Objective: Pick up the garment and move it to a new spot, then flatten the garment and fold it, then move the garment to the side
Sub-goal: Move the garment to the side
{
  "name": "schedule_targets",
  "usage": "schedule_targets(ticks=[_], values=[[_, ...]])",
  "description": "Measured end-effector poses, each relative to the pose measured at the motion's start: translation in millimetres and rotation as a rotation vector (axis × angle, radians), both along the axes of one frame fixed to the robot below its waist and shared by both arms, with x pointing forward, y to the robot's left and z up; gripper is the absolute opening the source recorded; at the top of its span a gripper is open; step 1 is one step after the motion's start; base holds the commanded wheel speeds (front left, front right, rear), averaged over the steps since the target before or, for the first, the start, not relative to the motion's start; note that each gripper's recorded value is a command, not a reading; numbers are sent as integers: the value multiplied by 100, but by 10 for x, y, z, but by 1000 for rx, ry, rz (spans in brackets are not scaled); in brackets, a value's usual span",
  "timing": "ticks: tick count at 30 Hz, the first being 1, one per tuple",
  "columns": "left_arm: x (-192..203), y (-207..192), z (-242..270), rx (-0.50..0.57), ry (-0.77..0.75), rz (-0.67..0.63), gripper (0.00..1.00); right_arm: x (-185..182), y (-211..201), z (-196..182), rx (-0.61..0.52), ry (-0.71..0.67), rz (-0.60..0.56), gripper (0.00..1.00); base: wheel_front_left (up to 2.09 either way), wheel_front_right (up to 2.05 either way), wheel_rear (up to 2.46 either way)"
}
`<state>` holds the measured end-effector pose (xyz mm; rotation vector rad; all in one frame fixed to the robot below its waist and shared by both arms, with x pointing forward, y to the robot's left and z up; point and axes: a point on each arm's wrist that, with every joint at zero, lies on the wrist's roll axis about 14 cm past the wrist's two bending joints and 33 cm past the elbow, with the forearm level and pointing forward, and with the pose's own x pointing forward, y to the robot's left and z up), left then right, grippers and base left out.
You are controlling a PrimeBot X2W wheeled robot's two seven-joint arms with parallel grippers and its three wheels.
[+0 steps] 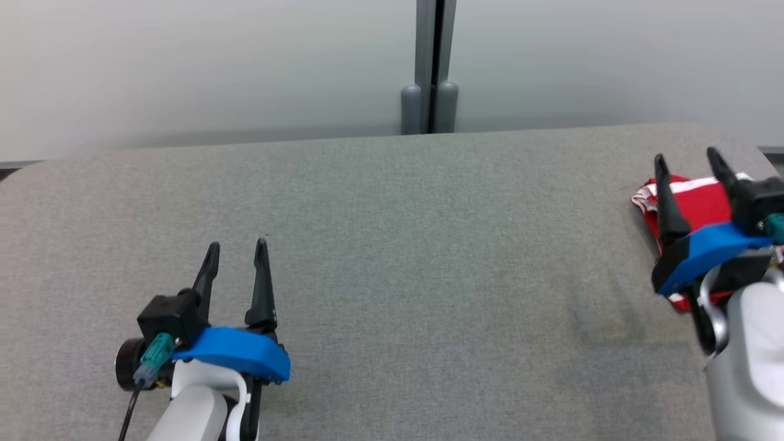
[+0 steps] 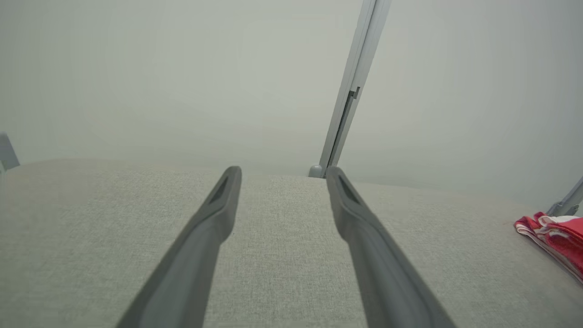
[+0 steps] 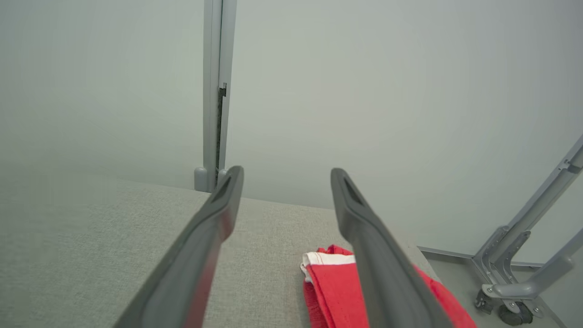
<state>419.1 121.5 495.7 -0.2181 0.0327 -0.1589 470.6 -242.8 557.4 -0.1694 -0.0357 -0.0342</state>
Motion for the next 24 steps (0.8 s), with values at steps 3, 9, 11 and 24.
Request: schedule_targets(ticks=[3, 9, 11, 24], values=[[-105, 131, -56, -1, 16, 37, 100, -87, 275, -38, 74, -16, 41, 100, 0, 0, 0], [-280, 308, -177, -9, 52, 95, 100, -239, 557, -181, 174, -7, 85, 100, 0, 0, 0], [-376, 360, -259, -17, 75, 114, 100, -335, 712, -309, 205, 17, 121, 100, 0, 0, 0], [-561, 491, -377, -15, 106, 158, 100, -593, 1046, -615, 311, 70, 204, 100, 0, 0, 0]])
